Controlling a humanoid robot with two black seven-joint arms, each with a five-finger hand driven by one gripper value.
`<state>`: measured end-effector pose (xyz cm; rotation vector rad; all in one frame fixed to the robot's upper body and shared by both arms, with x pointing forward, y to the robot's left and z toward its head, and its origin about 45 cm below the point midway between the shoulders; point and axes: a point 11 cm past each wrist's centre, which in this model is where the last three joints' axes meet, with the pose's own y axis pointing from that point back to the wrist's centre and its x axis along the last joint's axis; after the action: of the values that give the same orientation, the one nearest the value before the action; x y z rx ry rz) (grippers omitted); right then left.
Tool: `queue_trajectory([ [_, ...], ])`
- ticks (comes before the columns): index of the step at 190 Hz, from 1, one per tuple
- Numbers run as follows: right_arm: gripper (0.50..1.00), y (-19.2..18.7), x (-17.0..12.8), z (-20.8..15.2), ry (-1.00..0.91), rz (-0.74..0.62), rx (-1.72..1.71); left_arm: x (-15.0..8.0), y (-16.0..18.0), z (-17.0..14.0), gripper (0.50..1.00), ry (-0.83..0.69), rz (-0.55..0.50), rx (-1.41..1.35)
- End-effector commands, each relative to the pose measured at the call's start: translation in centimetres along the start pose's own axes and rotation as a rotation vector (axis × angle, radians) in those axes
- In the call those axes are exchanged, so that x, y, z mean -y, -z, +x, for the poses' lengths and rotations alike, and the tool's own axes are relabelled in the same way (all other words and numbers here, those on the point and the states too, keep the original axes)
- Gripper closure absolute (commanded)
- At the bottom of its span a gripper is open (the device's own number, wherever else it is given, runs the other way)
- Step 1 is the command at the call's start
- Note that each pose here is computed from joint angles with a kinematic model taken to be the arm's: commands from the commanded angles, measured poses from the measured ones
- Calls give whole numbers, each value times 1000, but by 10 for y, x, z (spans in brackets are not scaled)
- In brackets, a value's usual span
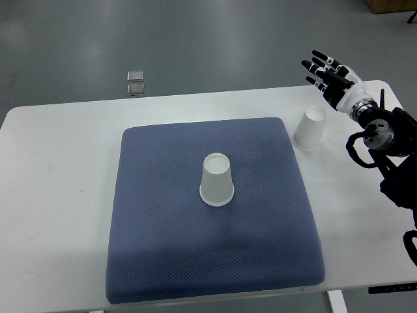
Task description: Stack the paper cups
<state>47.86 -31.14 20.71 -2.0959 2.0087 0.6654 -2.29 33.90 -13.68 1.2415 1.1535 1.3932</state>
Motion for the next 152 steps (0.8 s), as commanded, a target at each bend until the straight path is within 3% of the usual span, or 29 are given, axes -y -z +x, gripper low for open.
queue_trajectory([
  [1, 585, 0, 0, 0, 0, 1, 1, 0, -1, -1, 500, 3, -1, -9],
  [152, 583, 3, 0, 1, 4, 9, 9, 0, 0, 2, 500, -6, 0, 0],
])
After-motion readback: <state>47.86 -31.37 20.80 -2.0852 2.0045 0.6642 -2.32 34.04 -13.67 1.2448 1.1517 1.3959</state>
